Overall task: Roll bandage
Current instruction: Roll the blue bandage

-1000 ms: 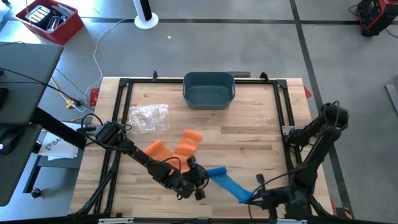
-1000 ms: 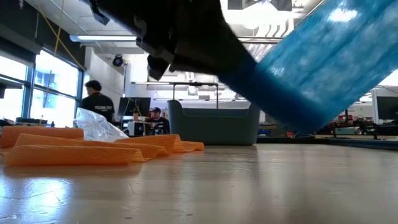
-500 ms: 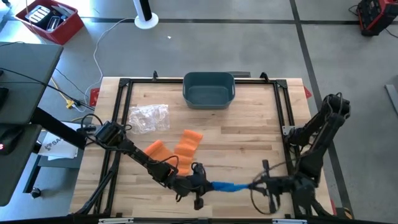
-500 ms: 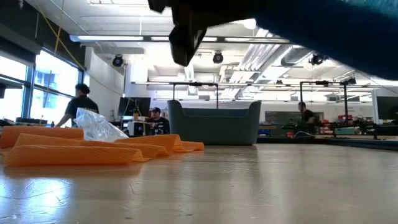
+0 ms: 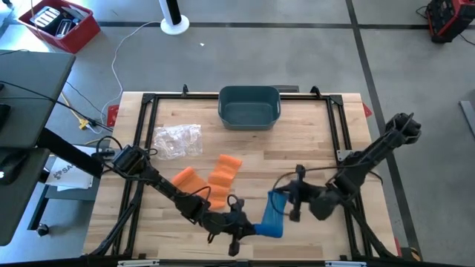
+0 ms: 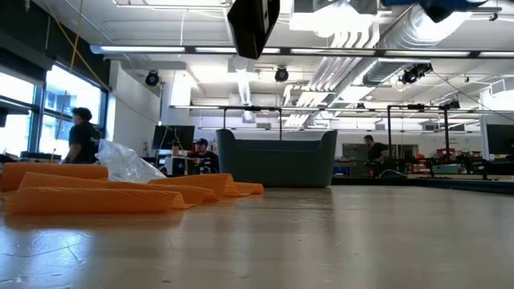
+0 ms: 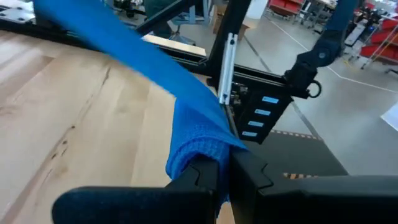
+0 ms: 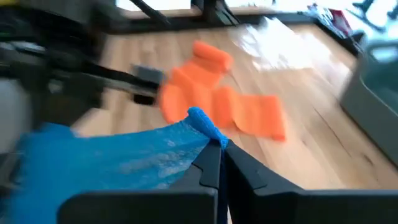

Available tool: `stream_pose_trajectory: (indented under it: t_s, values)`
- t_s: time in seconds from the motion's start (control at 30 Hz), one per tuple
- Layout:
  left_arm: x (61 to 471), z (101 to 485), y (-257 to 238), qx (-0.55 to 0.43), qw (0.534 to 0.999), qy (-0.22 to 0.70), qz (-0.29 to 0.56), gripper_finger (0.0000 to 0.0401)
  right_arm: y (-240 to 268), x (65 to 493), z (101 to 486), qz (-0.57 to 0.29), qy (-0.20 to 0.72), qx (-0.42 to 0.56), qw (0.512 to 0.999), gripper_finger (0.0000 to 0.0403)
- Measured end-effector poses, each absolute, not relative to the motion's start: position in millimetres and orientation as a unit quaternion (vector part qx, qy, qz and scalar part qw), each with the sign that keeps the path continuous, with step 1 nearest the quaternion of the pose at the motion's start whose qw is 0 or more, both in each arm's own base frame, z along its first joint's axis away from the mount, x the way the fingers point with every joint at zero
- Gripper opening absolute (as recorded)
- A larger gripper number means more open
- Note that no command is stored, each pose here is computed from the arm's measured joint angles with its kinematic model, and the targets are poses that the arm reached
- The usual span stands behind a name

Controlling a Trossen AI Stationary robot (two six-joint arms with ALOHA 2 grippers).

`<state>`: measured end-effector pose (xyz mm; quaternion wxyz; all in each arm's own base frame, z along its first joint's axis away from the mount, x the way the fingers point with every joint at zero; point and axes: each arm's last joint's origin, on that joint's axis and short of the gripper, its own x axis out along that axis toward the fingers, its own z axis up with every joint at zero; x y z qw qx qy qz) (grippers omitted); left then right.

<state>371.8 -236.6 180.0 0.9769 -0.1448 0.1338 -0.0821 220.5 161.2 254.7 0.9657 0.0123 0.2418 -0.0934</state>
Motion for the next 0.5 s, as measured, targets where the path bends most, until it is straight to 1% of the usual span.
stream_pose_trajectory:
  t_s: [0.1, 0.2, 0.37, 0.43, 0.5]
  values:
    - [372, 181, -237, -0.138, 0.979, 0.129, -0.082, 0.0012, 154, 220, 250, -0.114, 0.265, 0.022, 0.957, 0.0]
    - [372, 179, -234, -0.125, 0.984, 0.124, -0.031, 0.0012, 156, 221, 248, -0.085, 0.283, 0.033, 0.955, 0.0]
    - [370, 174, -226, -0.087, 0.985, 0.124, 0.083, 0.0012, 190, 218, 242, 0.028, 0.281, 0.019, 0.959, 0.0]
    - [367, 172, -221, -0.061, 0.979, 0.124, 0.151, 0.0012, 209, 215, 238, 0.081, 0.267, 0.009, 0.96, 0.0]
    - [364, 173, -217, -0.047, 0.971, 0.125, 0.2, 0.0012, 228, 212, 233, 0.138, 0.257, 0.004, 0.956, 0.0]
